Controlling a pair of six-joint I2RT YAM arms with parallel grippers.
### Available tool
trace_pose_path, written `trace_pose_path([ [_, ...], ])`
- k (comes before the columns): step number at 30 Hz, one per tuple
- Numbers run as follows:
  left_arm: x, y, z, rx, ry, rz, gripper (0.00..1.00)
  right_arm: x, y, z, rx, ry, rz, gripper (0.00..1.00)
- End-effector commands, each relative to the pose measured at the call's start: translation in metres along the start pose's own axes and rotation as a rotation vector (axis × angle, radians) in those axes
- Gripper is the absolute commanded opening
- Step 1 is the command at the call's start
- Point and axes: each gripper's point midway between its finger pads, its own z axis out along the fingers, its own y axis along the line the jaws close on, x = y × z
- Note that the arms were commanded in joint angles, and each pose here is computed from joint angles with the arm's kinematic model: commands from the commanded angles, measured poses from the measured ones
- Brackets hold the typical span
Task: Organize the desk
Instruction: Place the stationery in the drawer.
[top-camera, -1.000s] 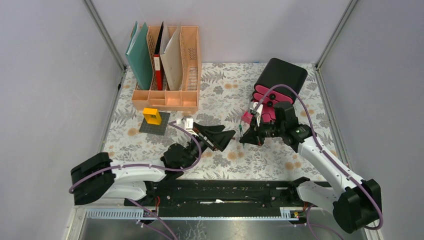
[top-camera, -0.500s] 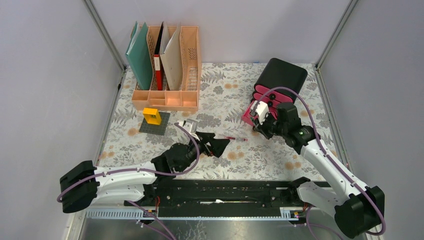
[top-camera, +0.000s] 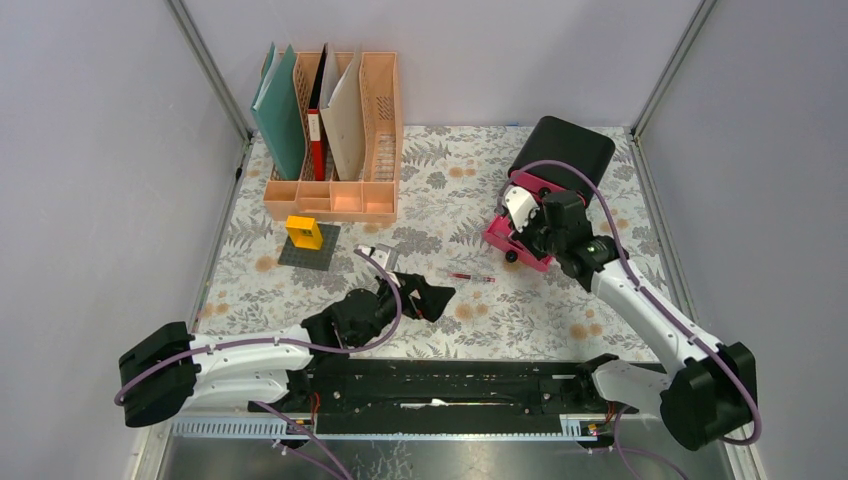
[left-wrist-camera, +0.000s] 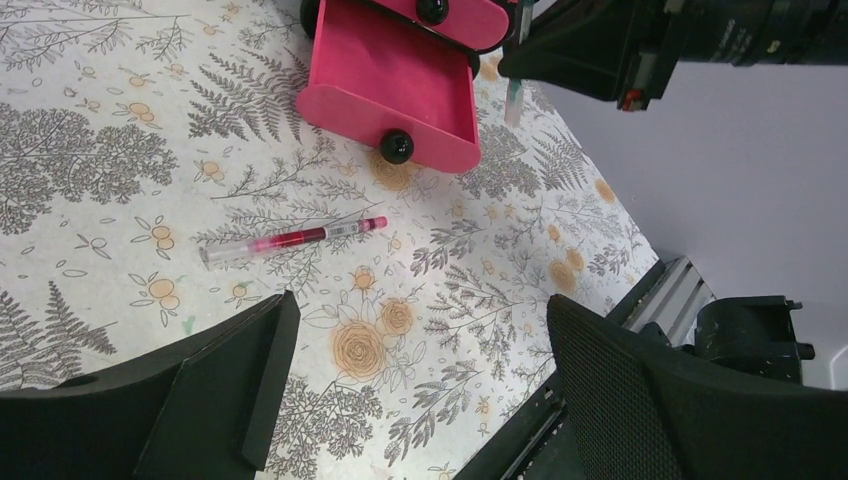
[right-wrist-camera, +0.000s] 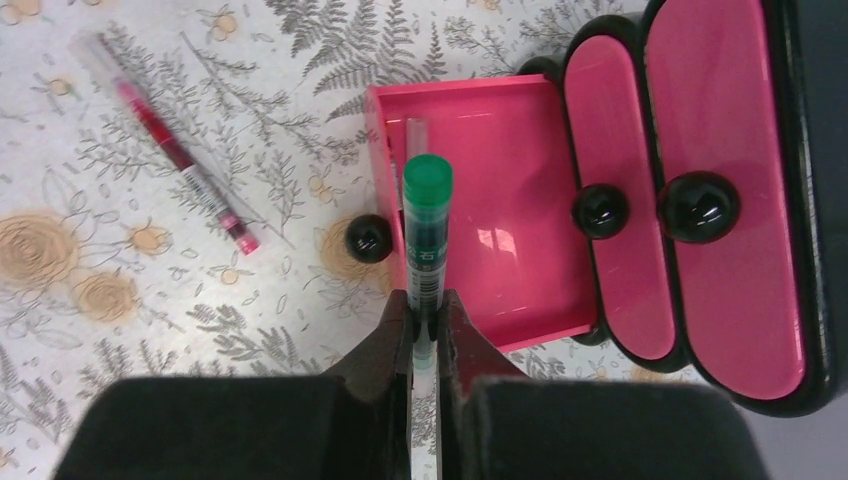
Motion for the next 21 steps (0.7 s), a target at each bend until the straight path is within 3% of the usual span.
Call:
trace_pose_path([
  [1, -0.003, 0.001, -0.002, 0.005, -0.013, -0.013, 0.99, -0.022, -0.033, 0.006, 0.118, -0.021, -0.028, 0.03],
  [11, 0.004, 0.009, -0.004, -0.014, 0.002, -0.013, 0.99, 0.008, -0.051, 0.043, 0.222, 0.111, -0.009, 0.05],
  [18, 0.004, 0.011, -0.004, -0.021, 0.006, -0.009, 0.99, 0.025, -0.053, 0.057, 0.25, 0.171, -0.013, 0.14],
  [21, 0.005, 0.012, -0.005, -0.023, 0.007, -0.008, 0.99, 0.032, -0.052, 0.061, 0.25, 0.195, -0.012, 0.23],
])
